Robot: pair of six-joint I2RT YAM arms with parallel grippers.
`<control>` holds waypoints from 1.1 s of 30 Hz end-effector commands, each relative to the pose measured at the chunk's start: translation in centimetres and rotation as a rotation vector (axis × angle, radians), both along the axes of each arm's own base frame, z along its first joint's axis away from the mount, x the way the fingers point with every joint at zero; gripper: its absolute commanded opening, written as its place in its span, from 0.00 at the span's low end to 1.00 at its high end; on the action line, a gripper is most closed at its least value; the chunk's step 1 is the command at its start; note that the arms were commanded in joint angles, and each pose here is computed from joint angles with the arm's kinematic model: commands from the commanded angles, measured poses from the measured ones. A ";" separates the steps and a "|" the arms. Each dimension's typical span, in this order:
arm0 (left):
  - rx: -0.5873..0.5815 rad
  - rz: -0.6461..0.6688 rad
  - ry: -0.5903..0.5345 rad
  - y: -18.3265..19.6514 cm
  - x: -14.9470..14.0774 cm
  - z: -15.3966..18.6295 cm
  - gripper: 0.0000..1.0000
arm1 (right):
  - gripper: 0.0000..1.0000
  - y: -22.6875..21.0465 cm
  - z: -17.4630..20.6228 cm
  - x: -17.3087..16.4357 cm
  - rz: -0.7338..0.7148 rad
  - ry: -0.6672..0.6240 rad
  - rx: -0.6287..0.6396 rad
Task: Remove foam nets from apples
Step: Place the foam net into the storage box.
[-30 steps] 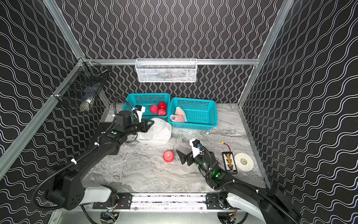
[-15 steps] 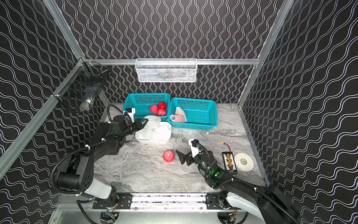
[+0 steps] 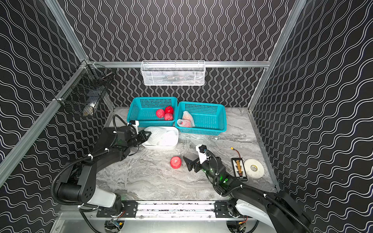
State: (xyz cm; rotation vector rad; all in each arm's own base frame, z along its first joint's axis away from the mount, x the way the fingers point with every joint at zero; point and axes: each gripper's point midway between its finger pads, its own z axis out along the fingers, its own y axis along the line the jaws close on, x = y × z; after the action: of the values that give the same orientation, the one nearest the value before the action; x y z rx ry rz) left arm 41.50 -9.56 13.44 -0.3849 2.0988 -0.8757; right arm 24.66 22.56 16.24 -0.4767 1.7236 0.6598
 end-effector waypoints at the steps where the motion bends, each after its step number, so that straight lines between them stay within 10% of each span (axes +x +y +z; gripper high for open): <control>1: 0.059 0.013 0.037 0.7 0.2 -1.1 0.00 | 1.00 0.4 1.0 0.0 0.010 -0.016 0.035; 12: 0.173 0.053 0.091 2.2 -0.6 -1.6 0.38 | 1.00 0.4 1.0 0.1 0.011 -0.016 0.039; 33: 0.326 0.222 0.063 5.9 -4.3 3.3 0.47 | 1.00 0.0 1.7 -0.1 0.000 -0.034 0.060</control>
State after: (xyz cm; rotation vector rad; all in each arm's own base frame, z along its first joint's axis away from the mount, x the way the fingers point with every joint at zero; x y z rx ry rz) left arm 37.35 -4.51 16.10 -0.4674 2.1650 -0.4595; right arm 24.50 22.40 16.85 -0.4662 1.7010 0.6706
